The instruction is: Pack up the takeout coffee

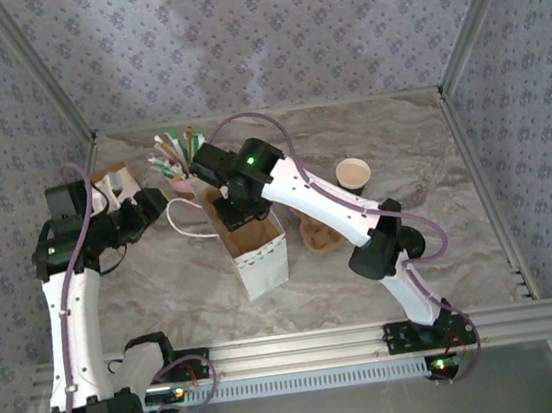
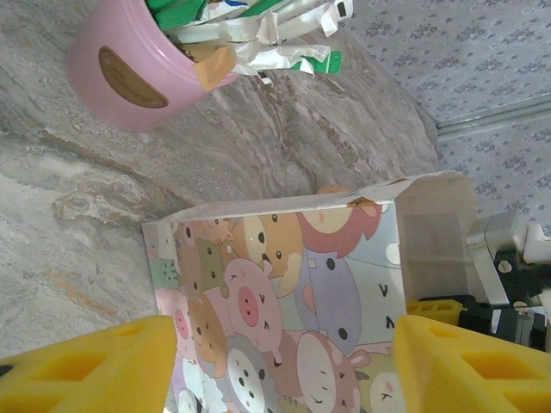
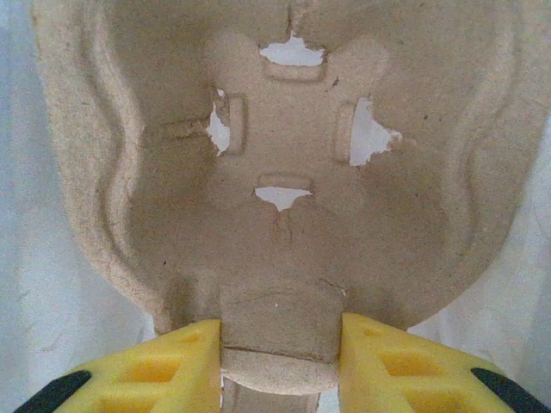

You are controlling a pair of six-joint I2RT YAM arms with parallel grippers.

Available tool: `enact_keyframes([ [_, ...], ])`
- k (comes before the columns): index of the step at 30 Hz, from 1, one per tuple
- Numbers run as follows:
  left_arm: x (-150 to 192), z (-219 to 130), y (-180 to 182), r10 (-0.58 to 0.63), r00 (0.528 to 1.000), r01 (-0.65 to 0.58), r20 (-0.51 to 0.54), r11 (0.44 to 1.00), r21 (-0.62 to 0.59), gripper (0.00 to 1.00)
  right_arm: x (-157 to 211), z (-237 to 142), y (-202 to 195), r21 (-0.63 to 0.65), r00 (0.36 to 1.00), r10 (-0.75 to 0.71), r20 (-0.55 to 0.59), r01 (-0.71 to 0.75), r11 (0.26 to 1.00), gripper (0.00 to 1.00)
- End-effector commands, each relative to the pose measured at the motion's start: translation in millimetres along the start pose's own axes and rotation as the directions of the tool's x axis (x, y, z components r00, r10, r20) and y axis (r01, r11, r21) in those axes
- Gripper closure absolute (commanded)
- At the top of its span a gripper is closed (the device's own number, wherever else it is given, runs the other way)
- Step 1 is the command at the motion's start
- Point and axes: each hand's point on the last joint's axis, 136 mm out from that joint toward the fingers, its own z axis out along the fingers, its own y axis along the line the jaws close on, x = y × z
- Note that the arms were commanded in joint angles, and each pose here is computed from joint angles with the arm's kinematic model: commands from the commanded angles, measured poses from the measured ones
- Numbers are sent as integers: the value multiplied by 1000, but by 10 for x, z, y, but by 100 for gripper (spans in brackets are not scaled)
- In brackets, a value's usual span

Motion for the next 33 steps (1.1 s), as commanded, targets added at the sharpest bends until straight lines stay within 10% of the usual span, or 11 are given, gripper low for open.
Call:
enact_keyframes([
  [1, -2, -50, -63, 28, 999, -28, 21, 999, 30, 33, 43, 14, -28, 42, 1000, -26, -16, 26, 999, 61],
  [33, 43, -15, 0, 22, 1000, -22, 13, 1000, 21, 34, 309, 456, -1, 84, 987, -52, -154, 65, 994, 61],
])
